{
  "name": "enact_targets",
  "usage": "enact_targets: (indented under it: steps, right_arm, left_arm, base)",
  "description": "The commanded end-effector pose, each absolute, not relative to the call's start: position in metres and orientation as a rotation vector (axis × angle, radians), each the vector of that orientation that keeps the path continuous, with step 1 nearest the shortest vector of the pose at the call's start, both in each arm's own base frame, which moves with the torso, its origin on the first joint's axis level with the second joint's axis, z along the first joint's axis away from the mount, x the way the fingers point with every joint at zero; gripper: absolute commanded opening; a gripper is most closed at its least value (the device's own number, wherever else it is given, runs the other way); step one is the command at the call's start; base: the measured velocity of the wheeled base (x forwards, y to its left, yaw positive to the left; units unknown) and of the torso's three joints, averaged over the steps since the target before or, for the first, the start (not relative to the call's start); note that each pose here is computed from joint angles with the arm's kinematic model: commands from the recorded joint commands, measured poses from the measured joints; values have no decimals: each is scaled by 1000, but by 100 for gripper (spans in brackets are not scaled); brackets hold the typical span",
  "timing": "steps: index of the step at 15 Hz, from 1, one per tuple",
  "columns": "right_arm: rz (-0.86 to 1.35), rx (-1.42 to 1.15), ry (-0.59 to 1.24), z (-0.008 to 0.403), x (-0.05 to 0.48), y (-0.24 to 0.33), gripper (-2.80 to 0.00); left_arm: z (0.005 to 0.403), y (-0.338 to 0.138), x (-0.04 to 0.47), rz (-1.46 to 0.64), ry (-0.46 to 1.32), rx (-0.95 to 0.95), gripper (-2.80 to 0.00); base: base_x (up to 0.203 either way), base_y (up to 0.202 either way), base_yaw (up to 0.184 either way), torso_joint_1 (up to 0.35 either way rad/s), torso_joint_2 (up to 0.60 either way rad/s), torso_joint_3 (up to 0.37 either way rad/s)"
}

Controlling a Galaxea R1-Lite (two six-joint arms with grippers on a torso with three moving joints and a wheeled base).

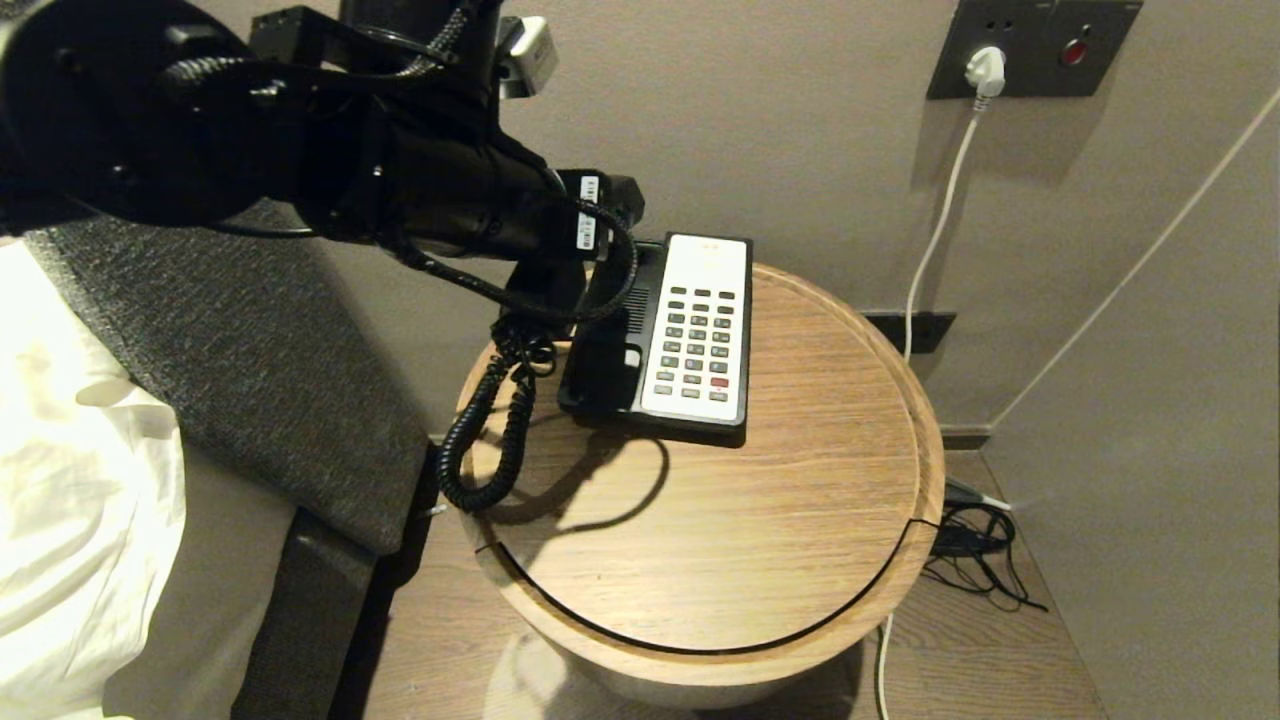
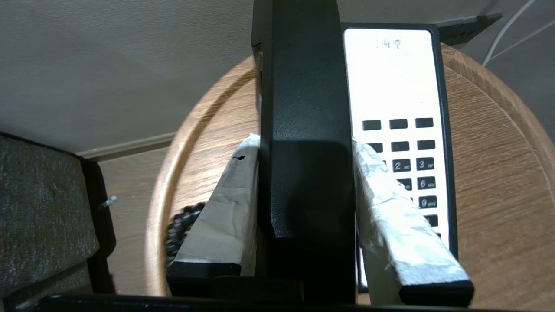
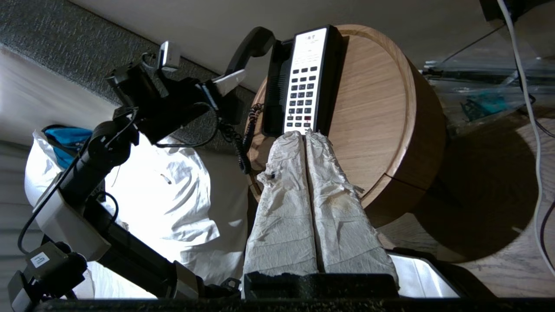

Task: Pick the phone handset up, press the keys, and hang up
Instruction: Put the handset back

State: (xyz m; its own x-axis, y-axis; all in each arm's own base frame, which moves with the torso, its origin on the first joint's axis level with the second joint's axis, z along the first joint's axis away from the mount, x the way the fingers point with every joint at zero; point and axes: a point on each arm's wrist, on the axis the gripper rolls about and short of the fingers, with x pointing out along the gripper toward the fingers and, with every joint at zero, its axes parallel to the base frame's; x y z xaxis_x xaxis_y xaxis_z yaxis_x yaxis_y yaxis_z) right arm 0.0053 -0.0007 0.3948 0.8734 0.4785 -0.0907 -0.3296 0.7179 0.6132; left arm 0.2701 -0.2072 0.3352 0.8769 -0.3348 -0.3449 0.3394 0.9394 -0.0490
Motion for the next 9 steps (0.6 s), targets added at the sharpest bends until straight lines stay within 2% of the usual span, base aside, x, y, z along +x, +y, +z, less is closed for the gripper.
enact_targets:
  steps: [1, 9]
  right_arm:
    - [457, 626, 263, 394, 5, 0, -280]
    - [475, 625, 270, 393, 4, -1, -280]
  left_arm:
    - [320, -225, 279, -351, 389, 43, -280]
    - [311, -234, 291, -317, 393, 63, -280]
  base:
    - [0, 0, 0, 0, 0, 0]
    - [0, 0, 0, 0, 0, 0]
